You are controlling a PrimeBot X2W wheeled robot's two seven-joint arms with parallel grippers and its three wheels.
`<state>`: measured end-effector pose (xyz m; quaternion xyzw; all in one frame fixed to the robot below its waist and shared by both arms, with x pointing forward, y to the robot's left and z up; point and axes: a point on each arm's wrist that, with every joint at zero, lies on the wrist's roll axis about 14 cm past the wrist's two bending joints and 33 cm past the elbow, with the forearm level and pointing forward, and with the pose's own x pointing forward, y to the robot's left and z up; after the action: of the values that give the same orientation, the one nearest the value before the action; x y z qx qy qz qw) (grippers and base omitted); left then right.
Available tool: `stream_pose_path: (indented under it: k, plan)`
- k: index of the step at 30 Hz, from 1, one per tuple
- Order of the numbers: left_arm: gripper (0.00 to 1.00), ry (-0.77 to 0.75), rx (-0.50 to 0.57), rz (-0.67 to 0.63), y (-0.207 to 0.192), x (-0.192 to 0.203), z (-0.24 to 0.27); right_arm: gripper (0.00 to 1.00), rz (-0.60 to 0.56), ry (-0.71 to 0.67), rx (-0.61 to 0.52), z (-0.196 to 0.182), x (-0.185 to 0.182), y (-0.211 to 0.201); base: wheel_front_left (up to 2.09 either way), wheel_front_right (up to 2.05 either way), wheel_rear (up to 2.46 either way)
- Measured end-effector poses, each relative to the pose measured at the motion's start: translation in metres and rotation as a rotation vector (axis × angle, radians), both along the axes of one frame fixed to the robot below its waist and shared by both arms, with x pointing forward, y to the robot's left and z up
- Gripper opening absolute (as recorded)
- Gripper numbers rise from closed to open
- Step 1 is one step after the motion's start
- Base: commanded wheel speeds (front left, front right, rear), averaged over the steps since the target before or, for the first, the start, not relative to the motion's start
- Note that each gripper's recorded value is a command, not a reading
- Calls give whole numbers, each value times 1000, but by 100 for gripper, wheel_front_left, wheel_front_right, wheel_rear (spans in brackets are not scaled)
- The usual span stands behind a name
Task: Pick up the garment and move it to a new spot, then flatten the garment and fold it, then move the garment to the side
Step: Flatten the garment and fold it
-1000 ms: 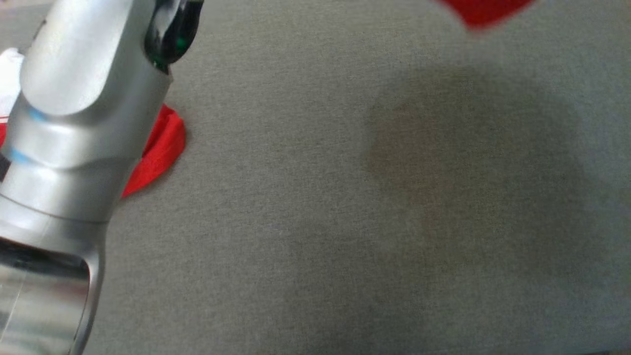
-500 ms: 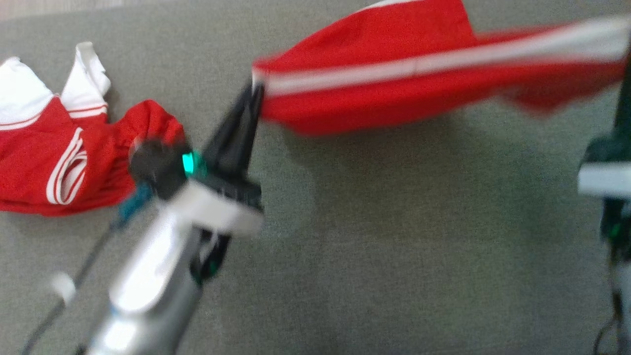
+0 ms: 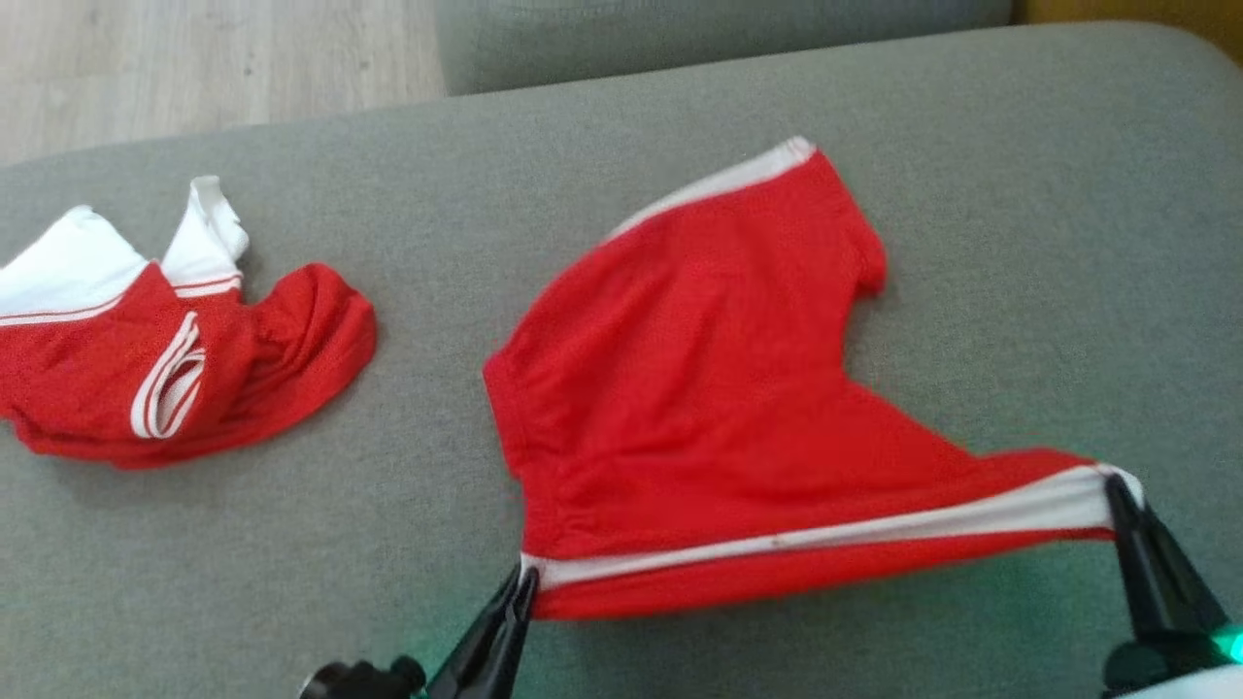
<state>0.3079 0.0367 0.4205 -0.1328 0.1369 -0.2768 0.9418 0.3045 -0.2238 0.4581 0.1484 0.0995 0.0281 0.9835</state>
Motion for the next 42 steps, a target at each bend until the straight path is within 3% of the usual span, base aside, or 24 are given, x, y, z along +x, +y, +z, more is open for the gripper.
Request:
stream_pose_path:
  k: [7,10,16,28,33,34,35,36,37,38,42]
  plan:
    - [0,-48,-45,29,2,3,23,0,-4,-67,-5,22,12,-1,0,0,0]
    - [0,-60,-99,85,1,25,39,0,20,-93,-14,29,38,4,0,0,0]
    - [0,-76,-109,118,-2,77,56,0,92,-106,-37,35,104,21,0,0,0]
    - [0,-6,-72,193,20,151,26,0,269,-7,-118,-3,215,73,0,0,0]
    - [0,18,-53,209,25,170,8,1,290,27,-136,-22,241,82,0,0,0]
    - [0,25,-51,211,25,173,4,24,295,42,-138,-27,243,84,0,0,0]
    - [0,33,-50,210,25,175,1,90,301,55,-137,-33,245,86,0,0,0]
    - [25,42,-51,209,24,177,-3,100,301,65,-134,-38,246,87,0,0,0]
    - [49,52,-51,206,23,177,-7,100,297,70,-129,-42,247,86,0,0,0]
    - [100,64,-50,200,21,178,-11,100,293,78,-125,-45,247,86,0,0,0]
    - [100,79,-51,207,21,178,-17,100,283,99,-113,-53,242,82,0,0,0]
